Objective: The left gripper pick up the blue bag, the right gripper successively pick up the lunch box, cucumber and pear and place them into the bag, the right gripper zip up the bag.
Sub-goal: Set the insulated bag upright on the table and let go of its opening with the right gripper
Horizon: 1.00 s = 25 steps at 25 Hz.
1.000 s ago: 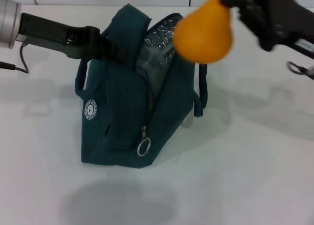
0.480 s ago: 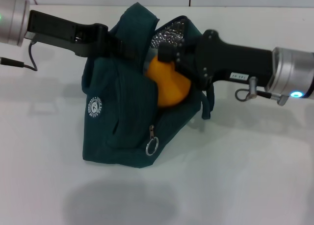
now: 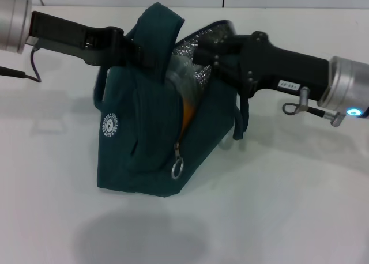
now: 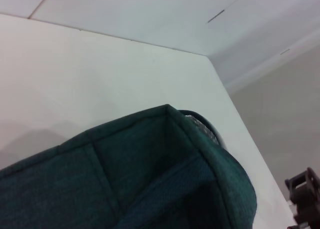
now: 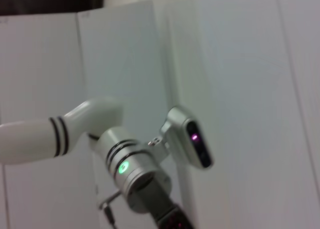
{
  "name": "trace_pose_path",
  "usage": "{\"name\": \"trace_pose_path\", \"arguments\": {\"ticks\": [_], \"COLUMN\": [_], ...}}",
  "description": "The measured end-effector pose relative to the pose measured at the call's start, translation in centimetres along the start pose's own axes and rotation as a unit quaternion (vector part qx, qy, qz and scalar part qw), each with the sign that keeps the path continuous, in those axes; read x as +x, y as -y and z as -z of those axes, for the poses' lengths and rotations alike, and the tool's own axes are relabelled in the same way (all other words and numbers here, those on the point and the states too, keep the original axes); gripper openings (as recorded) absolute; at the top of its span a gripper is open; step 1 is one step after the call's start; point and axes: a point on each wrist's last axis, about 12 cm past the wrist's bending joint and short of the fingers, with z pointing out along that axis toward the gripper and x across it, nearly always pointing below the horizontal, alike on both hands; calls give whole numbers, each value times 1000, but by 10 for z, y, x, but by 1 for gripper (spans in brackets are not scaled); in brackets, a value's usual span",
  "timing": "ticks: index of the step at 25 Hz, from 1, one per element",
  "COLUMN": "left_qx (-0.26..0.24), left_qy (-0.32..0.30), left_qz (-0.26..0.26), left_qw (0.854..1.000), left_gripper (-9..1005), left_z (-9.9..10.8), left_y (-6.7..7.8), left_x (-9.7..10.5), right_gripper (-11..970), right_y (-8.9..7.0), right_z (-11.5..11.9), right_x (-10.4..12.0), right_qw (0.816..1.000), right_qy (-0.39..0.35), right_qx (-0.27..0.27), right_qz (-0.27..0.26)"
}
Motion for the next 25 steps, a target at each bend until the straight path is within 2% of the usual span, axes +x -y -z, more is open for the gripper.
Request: {"name": "trace_pose_path", "arguments": {"ticks": [6, 9, 11, 13, 17, 21, 23, 25], "left_qx": [-2, -4, -4, -5, -5, -4, -4, -3], "left_qy": [0, 1, 2, 3, 3, 3, 1, 1], "left_qz": [1, 3, 5, 5, 3, -1, -2, -2], "left_qw": [1000, 1000, 1000, 1000, 1000, 1000, 1000, 1000], "left_gripper": [54, 54, 54, 54, 54, 55, 55, 55], "left_z": [1, 3, 4, 5, 6, 5, 4, 3], "left_y": [-1, -2, -3, -4, -3, -1, -1, -1], "left_x": [1, 2, 3, 4, 3, 0, 0, 1], "right_gripper": [260, 321, 362, 426, 603, 692, 737, 738], "right_y": [1, 1, 0, -2, -6, -4, -4, -3], "right_z": [21, 42, 62, 78, 100, 101, 96, 91], "right_x": [3, 6, 11, 18, 36, 53, 58, 59], "right_qw": [998, 989, 976, 958, 906, 843, 825, 815], "right_qy": [37, 77, 107, 131, 155, 142, 132, 124], "right_qx": [46, 94, 131, 158, 194, 212, 210, 207], "right_qz": [-26, -79, -139, -202, -343, -473, -508, -527]}}
